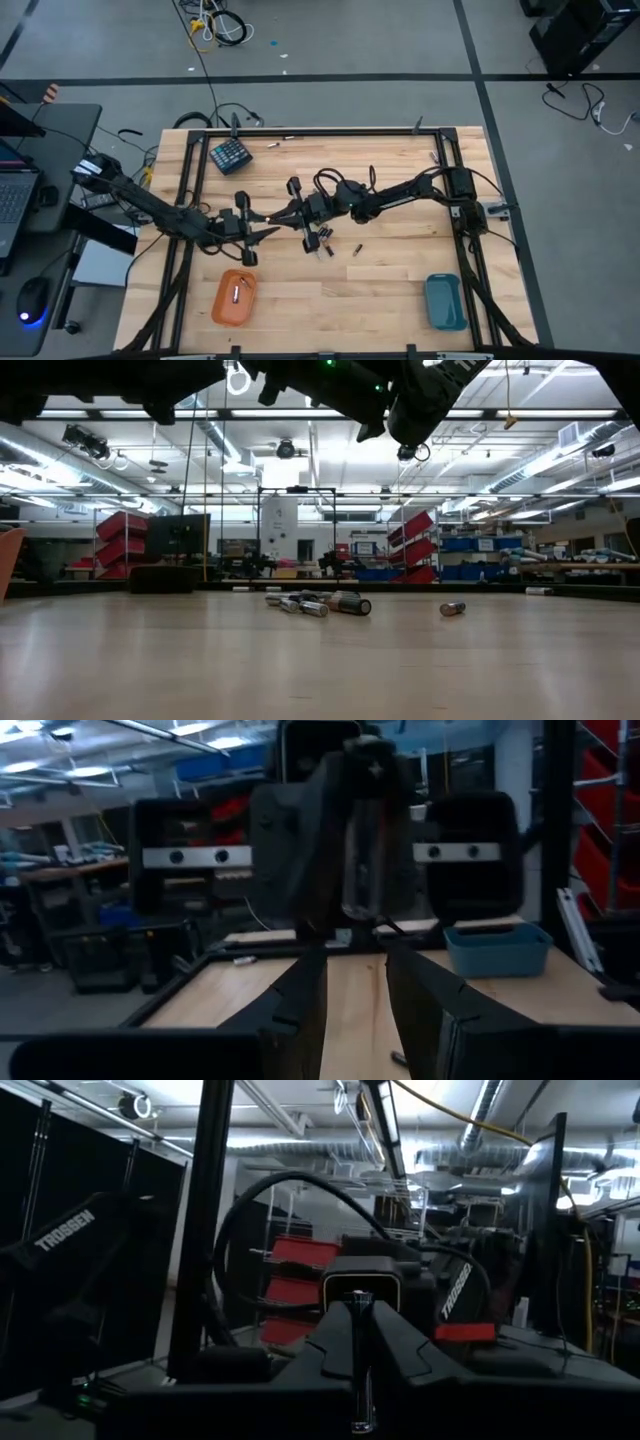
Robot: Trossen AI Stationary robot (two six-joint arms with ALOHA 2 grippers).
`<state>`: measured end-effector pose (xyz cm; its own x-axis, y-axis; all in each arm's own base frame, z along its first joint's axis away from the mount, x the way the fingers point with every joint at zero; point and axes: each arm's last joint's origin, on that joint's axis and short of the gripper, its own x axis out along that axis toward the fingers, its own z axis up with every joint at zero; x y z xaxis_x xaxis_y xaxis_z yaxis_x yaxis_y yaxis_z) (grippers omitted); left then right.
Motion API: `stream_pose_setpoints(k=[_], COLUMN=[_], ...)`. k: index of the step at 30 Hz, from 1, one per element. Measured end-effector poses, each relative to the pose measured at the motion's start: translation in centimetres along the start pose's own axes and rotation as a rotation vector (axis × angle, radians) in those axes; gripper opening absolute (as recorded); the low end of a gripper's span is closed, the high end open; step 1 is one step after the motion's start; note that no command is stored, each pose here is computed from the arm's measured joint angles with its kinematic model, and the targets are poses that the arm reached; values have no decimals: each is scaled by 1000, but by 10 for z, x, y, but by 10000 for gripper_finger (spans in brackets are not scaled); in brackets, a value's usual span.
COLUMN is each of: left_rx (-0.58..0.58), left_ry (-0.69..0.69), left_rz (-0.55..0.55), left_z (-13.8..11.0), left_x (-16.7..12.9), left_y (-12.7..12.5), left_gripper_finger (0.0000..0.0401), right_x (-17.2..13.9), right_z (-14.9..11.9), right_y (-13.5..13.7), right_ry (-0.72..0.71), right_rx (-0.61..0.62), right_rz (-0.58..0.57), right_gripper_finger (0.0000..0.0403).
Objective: Sort batteries
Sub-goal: Put the silver battery into the orange bin
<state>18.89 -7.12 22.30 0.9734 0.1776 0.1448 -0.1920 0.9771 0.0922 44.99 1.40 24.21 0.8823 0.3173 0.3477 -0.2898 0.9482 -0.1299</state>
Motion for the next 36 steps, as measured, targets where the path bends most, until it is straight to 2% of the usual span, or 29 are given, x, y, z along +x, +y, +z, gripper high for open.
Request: stream_pose_setpoints(k=[4, 9, 15, 18, 22, 28, 32, 36], left_rx=[-16, -35, -39, -42, -50, -107, -189, -359], left_ry=[-33, -96, -97, -99, -102, -91, -20, 219], left_rz=[13, -101, -85, -73, -67, -90, -150, -285], left_z=[1, 5, 6, 6, 6, 9, 12, 2], left_x=[4, 4, 4, 4, 4, -3, -17, -38], left_y=[3, 2, 2, 3, 3, -4, -15, -26], left_gripper_finger=[104, 104, 100, 76, 17, 11, 10, 10], right_x=[1, 1, 1, 1, 1, 1, -1, -9], right_z=[0, -1, -2, -3, -4, 0, 11, 31], right_y=[3, 3, 2, 2, 2, 2, 1, 1], right_ry=[-1, 17, 24, 41, 59, 94, 221, 401], right_rx=[1, -1, -15, -15, -12, 20, 58, 106], right_rz=[8, 6, -3, -27, -27, -21, -20, -47], right_gripper_finger=[5, 5, 5, 20, 46, 73, 94, 112])
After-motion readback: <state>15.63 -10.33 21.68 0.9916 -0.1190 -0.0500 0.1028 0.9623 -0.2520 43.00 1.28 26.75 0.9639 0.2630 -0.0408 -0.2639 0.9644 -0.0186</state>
